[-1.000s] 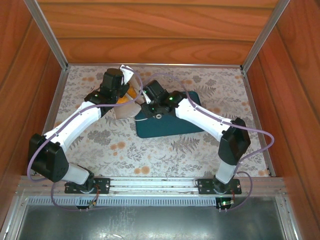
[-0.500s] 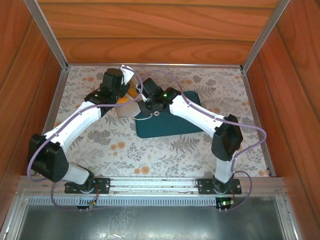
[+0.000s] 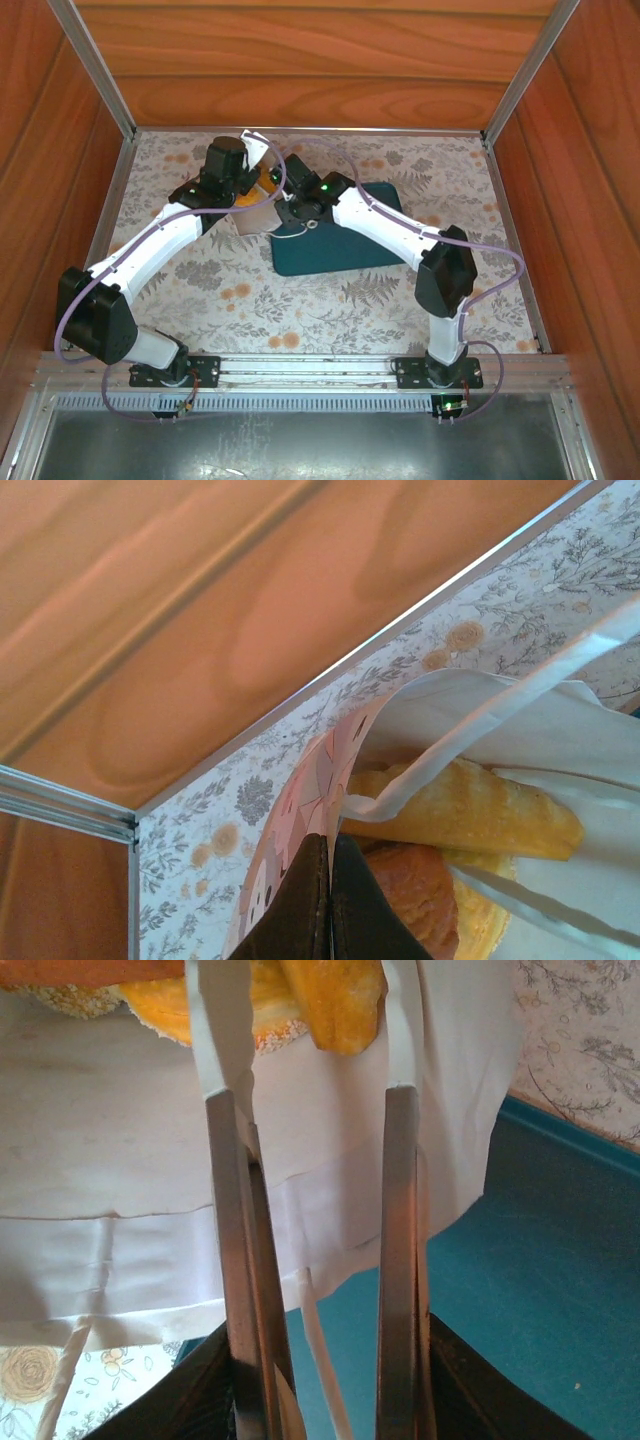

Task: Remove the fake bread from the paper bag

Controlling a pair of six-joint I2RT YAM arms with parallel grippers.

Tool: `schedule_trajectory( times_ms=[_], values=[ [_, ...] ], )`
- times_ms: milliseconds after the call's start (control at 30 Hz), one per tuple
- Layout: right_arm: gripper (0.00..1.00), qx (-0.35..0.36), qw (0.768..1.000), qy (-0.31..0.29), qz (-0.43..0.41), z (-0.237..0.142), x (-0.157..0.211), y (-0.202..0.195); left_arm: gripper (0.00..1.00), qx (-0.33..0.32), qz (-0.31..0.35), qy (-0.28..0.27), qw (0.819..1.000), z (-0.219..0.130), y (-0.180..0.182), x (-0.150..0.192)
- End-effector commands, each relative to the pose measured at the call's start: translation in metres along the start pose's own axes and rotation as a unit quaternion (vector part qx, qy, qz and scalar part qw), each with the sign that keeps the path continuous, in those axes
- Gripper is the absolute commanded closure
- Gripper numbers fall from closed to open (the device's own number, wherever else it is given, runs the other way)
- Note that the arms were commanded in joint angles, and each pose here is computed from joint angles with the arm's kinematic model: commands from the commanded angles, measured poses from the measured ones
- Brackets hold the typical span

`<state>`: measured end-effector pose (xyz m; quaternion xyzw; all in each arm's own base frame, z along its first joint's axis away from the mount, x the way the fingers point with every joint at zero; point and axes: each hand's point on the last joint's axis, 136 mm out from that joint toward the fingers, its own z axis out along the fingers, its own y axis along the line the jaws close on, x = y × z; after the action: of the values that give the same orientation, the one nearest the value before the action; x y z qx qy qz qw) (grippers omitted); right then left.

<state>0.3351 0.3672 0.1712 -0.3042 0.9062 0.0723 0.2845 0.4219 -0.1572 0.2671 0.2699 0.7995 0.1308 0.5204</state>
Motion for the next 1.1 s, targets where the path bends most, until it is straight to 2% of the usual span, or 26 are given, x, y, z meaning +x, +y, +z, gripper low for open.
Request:
schedule_trajectory(
  times_ms=[0, 167, 533, 867, 1067],
  values=[
    [0.6, 0.017, 1.0, -0.006, -0.002, 0.001, -0.007, -0.001, 1.0, -0.008, -0.022, -0.048, 0.999, -0.011, 0.007, -0.023],
    [0.73, 0.017, 1.0, -0.012, -0.007, -0.003, -0.011, 0.001, 1.0, -0.009, -0.02, -0.043, 0.999, -0.009, 0.007, -0.022],
    [0.83, 0.016, 0.998, -0.045, -0.037, -0.042, -0.017, 0.008, 1.0, -0.033, -0.025, -0.024, 0.999, 0.002, 0.012, -0.019],
    [0.88, 0.006, 0.998, -0.048, -0.028, -0.079, -0.002, 0.004, 1.0, -0.05, -0.032, -0.014, 0.998, 0.007, 0.019, -0.019],
    [0.87, 0.013, 0.999, -0.036, -0.024, -0.095, 0.01, -0.003, 1.0, -0.056, -0.038, -0.014, 0.998, 0.006, 0.024, -0.022]
  ],
)
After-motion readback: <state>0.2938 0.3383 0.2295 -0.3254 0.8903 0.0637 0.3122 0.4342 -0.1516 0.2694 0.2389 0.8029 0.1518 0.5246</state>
